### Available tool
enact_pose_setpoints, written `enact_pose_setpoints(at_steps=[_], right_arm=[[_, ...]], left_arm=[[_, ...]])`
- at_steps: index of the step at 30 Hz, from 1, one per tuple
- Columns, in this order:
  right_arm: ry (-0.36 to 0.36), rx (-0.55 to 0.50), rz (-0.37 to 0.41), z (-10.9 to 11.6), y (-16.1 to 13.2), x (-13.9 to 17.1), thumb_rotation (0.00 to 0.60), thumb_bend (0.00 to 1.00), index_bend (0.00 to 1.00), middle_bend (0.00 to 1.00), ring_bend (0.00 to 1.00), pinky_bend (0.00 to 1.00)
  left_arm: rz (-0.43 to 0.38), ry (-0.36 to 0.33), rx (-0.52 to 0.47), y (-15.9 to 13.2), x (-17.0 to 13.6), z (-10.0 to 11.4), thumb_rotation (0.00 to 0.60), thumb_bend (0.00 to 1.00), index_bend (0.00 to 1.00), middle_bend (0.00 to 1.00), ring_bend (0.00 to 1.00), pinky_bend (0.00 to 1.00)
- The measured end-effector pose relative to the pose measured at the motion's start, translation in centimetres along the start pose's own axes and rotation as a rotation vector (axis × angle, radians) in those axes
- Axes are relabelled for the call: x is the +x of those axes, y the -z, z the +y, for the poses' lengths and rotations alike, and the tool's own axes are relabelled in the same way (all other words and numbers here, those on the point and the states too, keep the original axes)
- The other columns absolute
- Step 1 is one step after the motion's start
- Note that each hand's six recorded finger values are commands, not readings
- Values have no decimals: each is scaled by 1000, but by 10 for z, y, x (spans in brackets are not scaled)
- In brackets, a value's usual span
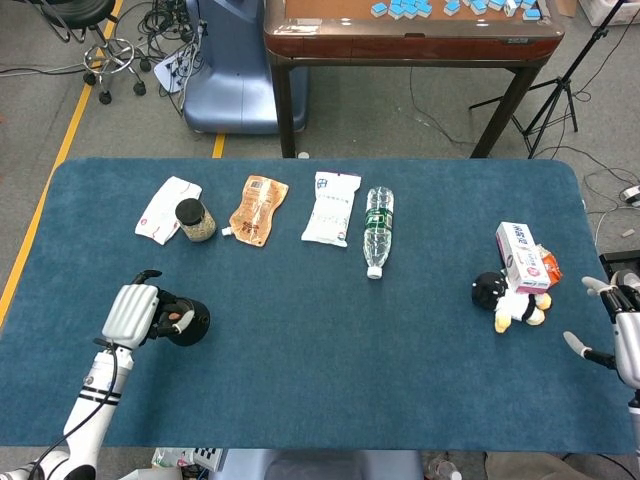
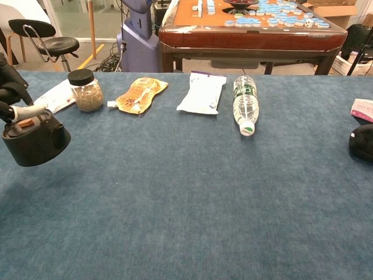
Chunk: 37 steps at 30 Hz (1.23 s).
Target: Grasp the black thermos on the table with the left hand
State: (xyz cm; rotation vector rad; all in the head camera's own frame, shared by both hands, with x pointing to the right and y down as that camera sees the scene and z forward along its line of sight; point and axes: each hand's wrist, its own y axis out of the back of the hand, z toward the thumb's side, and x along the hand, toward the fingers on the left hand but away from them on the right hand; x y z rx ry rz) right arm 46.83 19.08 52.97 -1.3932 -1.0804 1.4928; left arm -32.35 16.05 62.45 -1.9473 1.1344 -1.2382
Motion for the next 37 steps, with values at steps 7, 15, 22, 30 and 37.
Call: enact_pose_setpoints(at_steps=[7, 15, 22, 30, 37], right_arm=[[-1, -4, -7, -1, 2, 2, 600, 92, 254, 354, 248, 326], [2, -6, -8, 0, 3, 2, 600, 92, 255, 354, 243, 326], [-1, -8, -12, -2, 4, 3, 600, 92, 255, 353, 243, 326], [-3, -8, -13, -3, 5, 2, 600, 92, 255, 354, 241, 326], [-7, -8, -14, -4, 4, 1, 600, 92, 255, 353, 241, 326]], left_arm=[[-22, -18, 44, 1, -1, 3, 536, 283, 1000, 1000, 981, 205], [-65, -47, 164, 0, -1, 2, 570, 283, 1000, 1000, 981, 276], [-73, -57, 224, -3, -2, -2, 571, 284, 1000, 1000, 981, 341], [-72, -51, 230, -3, -1, -3, 571, 283, 1000, 1000, 981, 345], [-67, -44, 224, -3, -1, -4, 565, 284, 1000, 1000, 981, 345]])
